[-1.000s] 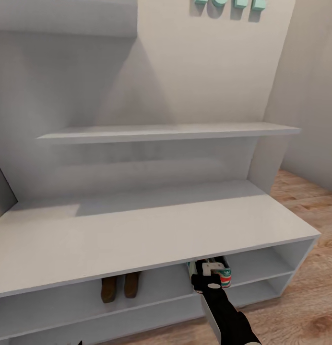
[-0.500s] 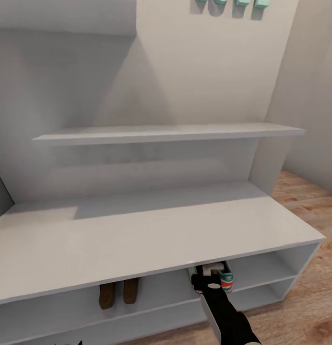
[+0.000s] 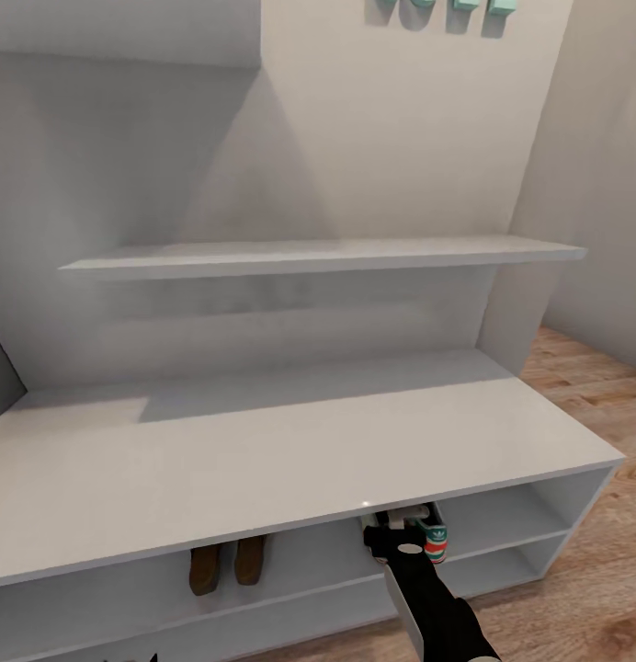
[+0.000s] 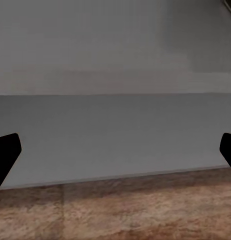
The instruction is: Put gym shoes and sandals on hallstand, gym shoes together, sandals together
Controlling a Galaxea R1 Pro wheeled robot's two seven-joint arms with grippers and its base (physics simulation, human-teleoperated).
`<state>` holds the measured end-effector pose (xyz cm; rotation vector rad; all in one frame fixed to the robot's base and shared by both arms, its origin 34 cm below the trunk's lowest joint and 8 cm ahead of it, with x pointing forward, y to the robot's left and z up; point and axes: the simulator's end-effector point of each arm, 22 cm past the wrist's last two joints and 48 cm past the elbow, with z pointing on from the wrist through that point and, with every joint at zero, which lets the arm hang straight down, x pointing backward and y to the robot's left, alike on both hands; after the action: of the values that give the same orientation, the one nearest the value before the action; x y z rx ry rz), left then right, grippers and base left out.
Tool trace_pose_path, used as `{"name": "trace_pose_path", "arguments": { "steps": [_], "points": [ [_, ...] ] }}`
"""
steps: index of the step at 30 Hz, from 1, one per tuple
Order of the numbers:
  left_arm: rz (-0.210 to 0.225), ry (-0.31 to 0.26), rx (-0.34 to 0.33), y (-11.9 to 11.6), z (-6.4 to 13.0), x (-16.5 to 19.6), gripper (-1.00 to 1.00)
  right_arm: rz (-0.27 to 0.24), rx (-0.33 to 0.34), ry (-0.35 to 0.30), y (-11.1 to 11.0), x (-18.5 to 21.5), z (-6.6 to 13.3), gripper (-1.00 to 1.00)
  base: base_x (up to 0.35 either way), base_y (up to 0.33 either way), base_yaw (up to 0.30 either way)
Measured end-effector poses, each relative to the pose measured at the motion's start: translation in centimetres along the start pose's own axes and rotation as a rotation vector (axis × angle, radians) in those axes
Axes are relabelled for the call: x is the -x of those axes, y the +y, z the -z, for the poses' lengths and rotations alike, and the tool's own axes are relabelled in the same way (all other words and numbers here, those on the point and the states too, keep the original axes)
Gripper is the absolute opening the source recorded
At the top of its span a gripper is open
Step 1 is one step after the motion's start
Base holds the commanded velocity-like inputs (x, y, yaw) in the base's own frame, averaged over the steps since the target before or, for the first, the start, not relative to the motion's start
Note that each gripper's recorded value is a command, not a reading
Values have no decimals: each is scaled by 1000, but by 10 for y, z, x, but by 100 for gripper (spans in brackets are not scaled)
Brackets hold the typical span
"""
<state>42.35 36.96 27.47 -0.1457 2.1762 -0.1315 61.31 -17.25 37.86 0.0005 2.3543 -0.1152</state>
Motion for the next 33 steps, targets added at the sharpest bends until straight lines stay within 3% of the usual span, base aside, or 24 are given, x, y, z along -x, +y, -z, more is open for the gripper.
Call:
{"name": "trace_pose_path", "arguments": {
  "steps": [10,33],
  "points": [
    [0,-1,0,0,0,0,100,-1,-1,1,0,-1,0,100,-50,0,0],
    [0,2,3,2,0,-1,100,1,0,2,0,-1,0,100,-320,0,0]
  ]
}}
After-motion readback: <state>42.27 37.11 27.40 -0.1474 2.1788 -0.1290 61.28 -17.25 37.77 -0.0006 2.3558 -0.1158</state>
